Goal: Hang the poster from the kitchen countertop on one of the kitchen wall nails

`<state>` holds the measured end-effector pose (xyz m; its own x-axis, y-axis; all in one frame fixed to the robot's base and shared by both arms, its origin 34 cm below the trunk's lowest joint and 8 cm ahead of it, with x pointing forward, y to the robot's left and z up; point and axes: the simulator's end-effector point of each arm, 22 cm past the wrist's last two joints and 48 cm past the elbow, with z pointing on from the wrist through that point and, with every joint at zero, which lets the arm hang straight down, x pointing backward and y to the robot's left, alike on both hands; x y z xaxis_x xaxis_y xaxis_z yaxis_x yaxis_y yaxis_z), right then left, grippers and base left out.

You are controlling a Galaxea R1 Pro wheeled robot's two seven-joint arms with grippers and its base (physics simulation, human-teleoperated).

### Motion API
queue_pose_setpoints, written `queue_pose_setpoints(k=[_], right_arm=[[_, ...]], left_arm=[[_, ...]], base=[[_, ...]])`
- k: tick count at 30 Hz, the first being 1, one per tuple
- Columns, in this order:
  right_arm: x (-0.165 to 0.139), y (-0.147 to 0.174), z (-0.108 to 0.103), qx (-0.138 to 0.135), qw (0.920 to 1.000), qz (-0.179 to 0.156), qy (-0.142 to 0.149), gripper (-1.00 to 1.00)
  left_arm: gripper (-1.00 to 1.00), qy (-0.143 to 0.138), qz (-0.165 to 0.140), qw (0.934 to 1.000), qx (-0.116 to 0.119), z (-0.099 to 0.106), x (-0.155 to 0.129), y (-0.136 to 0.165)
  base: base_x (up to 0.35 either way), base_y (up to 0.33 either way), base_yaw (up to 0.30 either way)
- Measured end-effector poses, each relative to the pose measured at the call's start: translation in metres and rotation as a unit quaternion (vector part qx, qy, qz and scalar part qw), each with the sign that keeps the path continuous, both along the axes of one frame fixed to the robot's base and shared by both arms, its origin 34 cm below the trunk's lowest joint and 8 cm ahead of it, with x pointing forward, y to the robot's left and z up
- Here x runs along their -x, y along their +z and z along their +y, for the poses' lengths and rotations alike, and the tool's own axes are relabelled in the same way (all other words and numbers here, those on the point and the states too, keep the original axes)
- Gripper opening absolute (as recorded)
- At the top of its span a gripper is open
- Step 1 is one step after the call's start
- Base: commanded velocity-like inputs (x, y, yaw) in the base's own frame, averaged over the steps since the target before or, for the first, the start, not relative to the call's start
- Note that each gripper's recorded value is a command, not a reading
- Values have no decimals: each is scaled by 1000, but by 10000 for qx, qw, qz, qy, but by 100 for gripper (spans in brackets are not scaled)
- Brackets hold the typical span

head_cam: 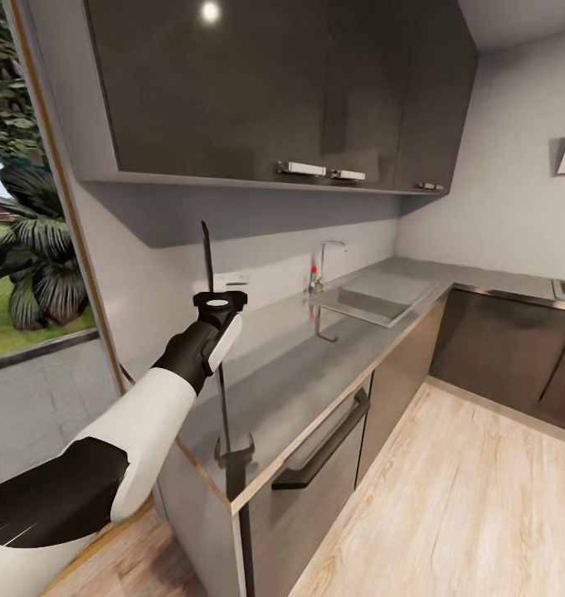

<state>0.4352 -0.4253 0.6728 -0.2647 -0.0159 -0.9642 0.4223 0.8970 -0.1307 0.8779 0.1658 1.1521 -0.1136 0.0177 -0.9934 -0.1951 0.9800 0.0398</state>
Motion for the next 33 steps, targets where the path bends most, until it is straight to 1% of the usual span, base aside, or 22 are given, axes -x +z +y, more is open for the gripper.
queue_pose_setpoints(k=[3,4,10,14,24,32,33], right_arm=[[0,0,0,0,10000,0,0,100],[0,0,0,-1,10000,0,-1,100],[0,0,0,-2,10000,5,2,100],[4,-7,1,-25,10000,85,-1,100],[5,-8,2,-30,9999,101,2,100],[5,-8,2,-31,9999,101,5,100],[4,-7,2,-28,10000,86,3,100]], left_arm=[[100,1,0,10000,1,0,0,0],[-100,1,0,10000,1,0,0,0],[-100,15,-5,10000,-2,1,0,0],[-100,0,-5,10000,17,0,0,0],[-100,1,-10,10000,16,0,0,1],[-100,8,-80,10000,24,0,1,7],[-100,70,-302,9995,45,2,6,29]], base=[[13,0,0],[8,0,0],[2,0,0],[0,0,0],[0,0,0],[0,0,0],[0,0,0]])
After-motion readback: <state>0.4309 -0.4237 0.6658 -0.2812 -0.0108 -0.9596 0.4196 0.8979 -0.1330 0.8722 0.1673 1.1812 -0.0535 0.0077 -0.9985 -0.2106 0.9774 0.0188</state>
